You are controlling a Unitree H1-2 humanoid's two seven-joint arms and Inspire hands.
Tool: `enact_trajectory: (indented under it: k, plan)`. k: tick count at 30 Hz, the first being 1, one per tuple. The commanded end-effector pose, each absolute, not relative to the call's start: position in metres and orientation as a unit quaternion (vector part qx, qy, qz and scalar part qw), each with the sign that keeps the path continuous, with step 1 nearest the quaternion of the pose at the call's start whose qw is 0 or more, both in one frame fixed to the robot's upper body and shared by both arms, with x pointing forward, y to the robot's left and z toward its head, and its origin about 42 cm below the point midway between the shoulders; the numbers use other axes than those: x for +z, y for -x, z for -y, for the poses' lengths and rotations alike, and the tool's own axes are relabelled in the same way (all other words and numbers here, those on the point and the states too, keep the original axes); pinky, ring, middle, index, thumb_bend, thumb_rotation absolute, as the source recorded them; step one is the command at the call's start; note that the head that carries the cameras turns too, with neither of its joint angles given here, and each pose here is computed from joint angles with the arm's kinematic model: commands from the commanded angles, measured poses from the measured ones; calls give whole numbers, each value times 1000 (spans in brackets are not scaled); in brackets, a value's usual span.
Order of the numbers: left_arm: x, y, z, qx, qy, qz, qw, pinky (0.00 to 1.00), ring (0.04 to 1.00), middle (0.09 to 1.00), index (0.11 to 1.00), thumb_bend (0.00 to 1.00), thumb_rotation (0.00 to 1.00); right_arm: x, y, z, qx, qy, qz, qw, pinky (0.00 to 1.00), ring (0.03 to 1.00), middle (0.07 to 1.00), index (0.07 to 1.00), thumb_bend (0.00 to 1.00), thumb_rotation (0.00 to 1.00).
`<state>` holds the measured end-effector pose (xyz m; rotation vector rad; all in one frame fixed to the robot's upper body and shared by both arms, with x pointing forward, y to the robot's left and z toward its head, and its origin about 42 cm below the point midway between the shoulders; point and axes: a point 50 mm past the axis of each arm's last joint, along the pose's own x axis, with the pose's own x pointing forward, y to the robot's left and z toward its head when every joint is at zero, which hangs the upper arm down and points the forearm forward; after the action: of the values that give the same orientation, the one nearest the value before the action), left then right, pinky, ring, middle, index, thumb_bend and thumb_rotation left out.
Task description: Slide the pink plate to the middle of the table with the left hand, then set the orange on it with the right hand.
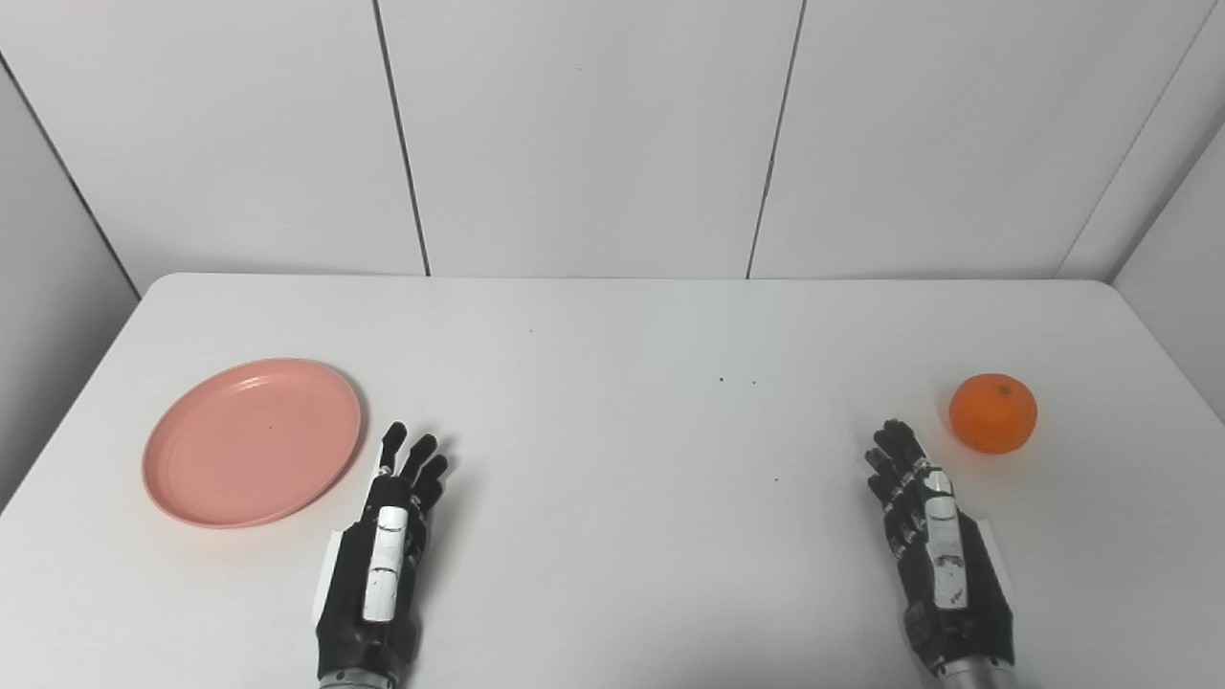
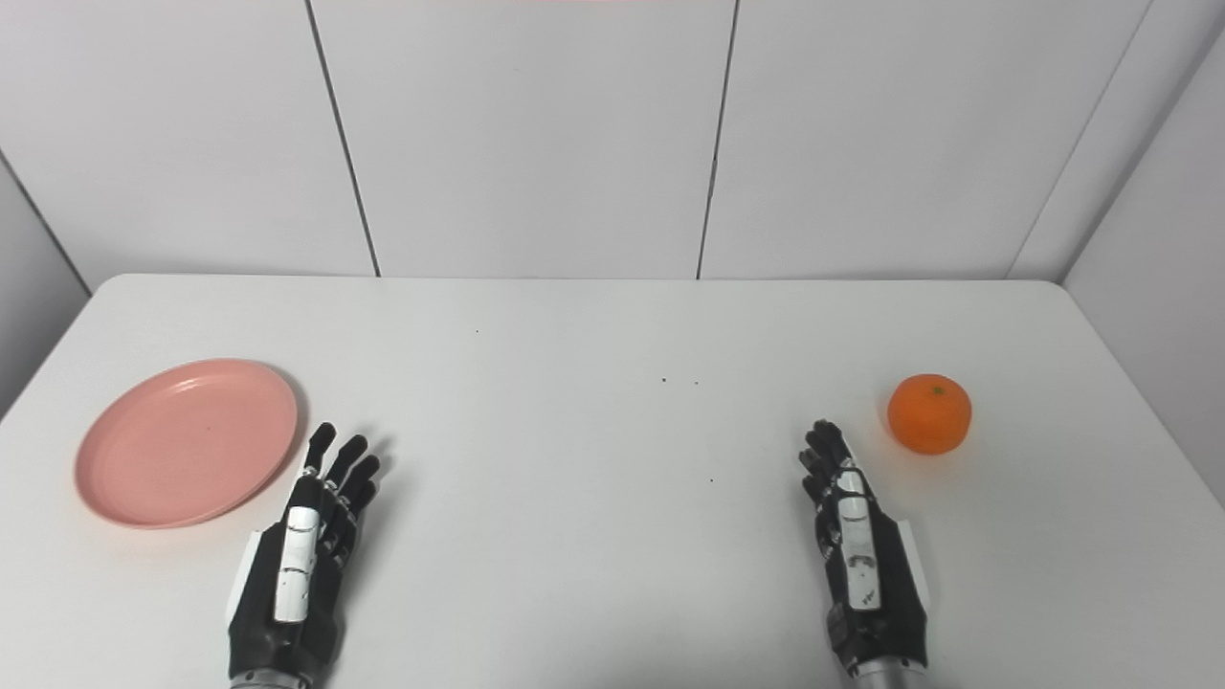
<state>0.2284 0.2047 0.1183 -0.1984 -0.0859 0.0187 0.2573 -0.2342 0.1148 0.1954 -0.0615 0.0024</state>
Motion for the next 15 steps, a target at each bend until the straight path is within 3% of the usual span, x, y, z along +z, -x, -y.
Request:
enact_trajectory:
  k: [1,15]
  plan:
    - [96,-184,-212,38,95,-8,995,975,933,947,977,668,877,97,-244,233,-7,-108,-15,994,1000,938,935,909,819,933]
    - [96,-185,-215,38,94,-6,995,980,942,953,980,669,876,98,-237,230,-9,-112,-12,994,982,939,936,913,808,940]
